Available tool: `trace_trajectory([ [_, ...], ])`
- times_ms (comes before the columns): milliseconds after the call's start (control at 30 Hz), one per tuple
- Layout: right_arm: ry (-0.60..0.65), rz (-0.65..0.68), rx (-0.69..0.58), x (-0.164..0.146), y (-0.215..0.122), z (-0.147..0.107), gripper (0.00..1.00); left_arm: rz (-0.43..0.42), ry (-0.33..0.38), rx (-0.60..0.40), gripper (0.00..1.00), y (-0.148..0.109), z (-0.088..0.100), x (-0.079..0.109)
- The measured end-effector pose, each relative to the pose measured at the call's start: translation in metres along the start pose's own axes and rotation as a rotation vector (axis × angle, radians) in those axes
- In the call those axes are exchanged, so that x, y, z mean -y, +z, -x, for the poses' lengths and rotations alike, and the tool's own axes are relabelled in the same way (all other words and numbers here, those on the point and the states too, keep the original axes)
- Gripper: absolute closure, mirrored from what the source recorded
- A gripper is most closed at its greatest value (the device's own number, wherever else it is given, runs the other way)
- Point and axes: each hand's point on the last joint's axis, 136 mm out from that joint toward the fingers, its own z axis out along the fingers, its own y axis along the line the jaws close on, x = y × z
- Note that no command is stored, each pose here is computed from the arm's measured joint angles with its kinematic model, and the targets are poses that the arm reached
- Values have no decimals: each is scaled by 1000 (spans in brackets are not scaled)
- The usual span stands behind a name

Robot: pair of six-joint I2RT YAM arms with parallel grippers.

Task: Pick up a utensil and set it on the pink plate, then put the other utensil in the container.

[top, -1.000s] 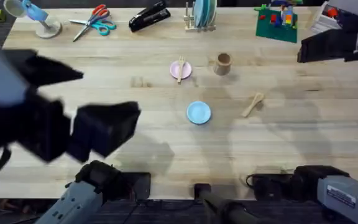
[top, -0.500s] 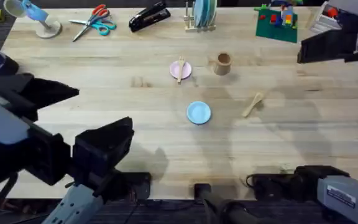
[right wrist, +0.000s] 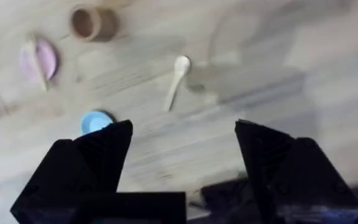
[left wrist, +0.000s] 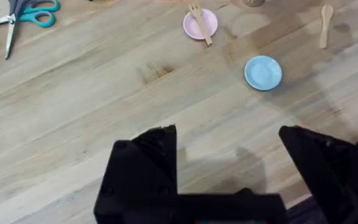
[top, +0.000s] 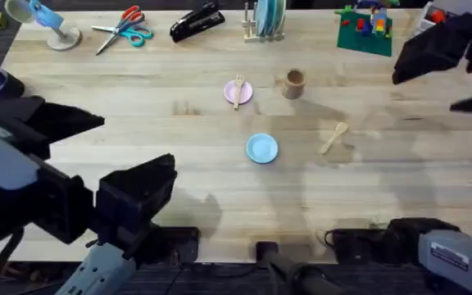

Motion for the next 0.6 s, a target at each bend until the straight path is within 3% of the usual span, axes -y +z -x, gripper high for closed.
trace_trajectory([
  [100, 164, -72, -42, 10, 7, -5, 7, 0, 0, 0, 6, 0, 0, 0],
  [267, 309, -135, -72, 17, 20, -7, 7, 0, 0, 0, 7, 0, 0, 0],
  [600, 373, -209, -165, 24, 82, -28, 7, 0, 0, 0, 6, 0, 0, 0],
])
